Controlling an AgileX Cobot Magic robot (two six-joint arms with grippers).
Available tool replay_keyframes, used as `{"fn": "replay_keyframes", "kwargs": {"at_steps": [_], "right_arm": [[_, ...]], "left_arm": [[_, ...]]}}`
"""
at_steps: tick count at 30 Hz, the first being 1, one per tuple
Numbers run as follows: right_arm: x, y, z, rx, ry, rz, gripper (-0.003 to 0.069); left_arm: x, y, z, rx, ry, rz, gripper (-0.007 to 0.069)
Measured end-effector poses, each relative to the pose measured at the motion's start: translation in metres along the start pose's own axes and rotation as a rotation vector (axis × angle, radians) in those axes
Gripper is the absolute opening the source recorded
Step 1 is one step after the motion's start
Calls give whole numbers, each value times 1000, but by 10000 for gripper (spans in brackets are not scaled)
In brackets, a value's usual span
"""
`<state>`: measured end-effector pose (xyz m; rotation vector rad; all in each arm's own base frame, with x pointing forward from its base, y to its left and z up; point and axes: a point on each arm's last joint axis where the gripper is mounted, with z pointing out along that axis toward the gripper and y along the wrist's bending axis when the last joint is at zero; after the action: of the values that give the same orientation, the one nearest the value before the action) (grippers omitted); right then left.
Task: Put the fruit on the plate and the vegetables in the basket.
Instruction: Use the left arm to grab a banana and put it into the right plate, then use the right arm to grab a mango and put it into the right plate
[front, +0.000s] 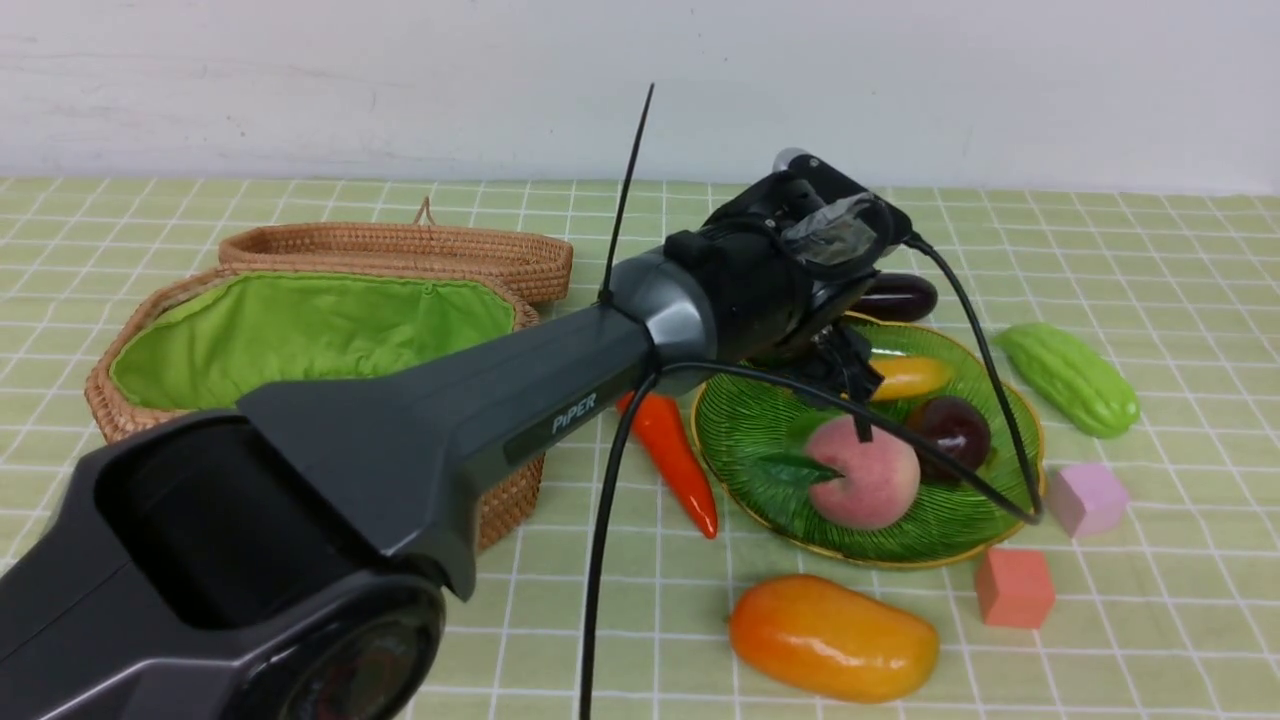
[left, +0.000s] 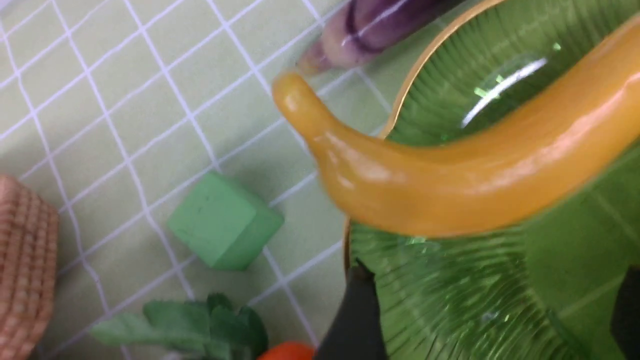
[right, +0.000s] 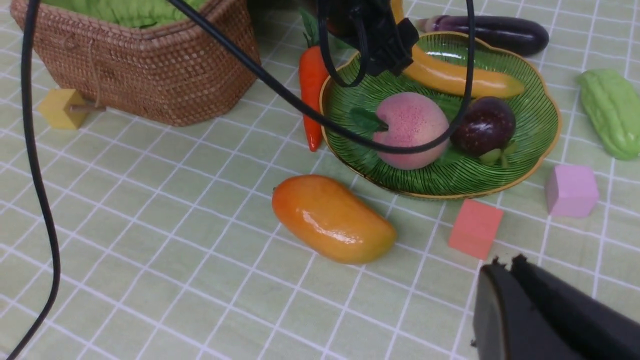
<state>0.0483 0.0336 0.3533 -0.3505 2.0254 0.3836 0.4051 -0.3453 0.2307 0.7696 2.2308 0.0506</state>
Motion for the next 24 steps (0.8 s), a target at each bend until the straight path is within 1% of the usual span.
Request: {"fn": "replay_keyframes", "kwargs": {"at_steps": [3,5,8,9,10,11,12,13,15,16,19,24], "right_arm": [[0,0,0,0,0,-1,21],[0,0,0,0,1,-3,21],[0,-1,2,-1,12,0,24],[-1,-1,4,-1,22,2,25],[-1,-2,7,-3,45,6,25],[-1,-2,9,-4,56,8,27],[-1,-3,10,-5,68,8,27],[-3,-3,14,-10,106,13,30],[-7,-4,16,-15,134,14,32],[-8,-4,16,-16,140,15,32],[-14,-3,16,-18,144,12,32],[-15,-3,14,-21,153,10,32]], "left_arm": [[-2,4,-13,3,37,-32,575],[-9,11,-36,17,47,-65,494],[-21,23,-80,56,39,-96,323],[-25,28,-98,77,33,-106,247],[-29,34,-123,103,27,-118,154],[-30,36,-134,122,24,-122,92],[-32,39,-144,132,16,-126,64],[-33,43,-170,171,20,-142,-12],[-32,50,-199,204,13,-160,-13],[-32,51,-201,204,12,-161,-13],[-21,61,-244,230,-1,-172,-13],[14,65,-270,262,21,-183,-13]]}}
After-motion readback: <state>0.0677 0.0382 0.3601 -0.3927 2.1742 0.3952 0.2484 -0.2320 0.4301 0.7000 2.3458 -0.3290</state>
